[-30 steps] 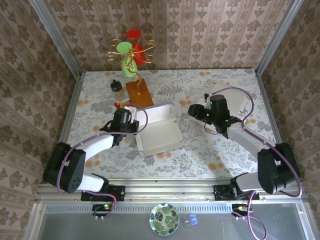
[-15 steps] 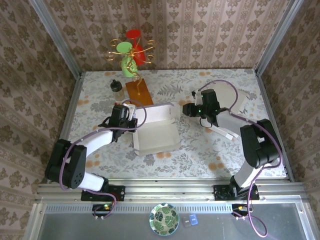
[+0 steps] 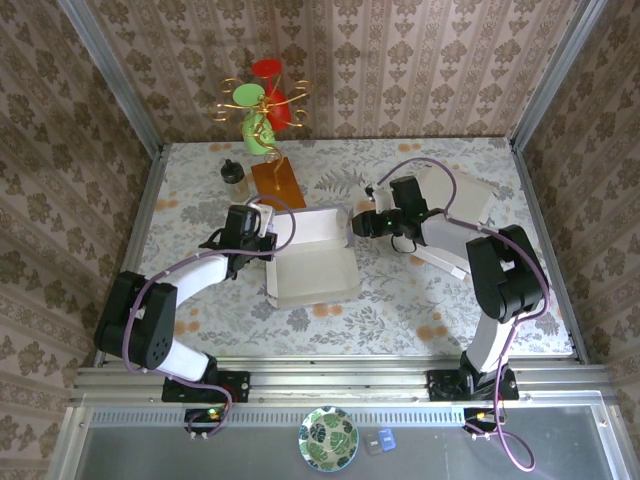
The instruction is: Fold the paper box
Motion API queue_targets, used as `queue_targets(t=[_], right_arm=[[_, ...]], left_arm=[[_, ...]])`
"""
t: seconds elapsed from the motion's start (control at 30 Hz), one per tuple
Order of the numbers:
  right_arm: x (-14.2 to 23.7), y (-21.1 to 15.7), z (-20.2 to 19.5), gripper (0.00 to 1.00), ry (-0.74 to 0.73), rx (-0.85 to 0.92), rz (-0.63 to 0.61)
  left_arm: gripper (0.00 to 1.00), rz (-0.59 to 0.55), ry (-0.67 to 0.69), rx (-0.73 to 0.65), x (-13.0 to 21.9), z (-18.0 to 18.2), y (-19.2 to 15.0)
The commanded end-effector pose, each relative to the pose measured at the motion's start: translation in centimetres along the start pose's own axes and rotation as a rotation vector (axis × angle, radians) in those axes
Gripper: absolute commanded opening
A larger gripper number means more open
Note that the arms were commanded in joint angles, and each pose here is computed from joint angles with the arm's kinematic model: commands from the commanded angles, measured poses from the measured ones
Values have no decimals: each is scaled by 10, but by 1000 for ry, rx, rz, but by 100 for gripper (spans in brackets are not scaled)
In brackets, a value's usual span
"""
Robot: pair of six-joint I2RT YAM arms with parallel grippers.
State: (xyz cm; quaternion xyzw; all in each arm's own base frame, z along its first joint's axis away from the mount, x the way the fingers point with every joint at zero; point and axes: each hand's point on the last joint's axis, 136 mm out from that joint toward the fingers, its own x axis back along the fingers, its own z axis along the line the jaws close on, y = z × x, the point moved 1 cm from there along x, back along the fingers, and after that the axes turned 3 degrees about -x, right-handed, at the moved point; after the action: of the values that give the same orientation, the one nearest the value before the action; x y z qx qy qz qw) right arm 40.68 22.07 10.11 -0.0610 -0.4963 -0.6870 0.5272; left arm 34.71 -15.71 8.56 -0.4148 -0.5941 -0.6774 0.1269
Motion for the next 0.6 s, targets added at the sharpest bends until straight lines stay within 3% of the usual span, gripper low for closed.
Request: queue_targets(t=[0.0, 0.57], right_arm=[[-3, 4, 13, 37, 45, 74, 12], [-15, 8, 29, 30, -40, 215, 26]], left_arm=[[0, 51, -14, -21, -5, 0, -9], [0, 50, -18, -28, -6, -1, -8]])
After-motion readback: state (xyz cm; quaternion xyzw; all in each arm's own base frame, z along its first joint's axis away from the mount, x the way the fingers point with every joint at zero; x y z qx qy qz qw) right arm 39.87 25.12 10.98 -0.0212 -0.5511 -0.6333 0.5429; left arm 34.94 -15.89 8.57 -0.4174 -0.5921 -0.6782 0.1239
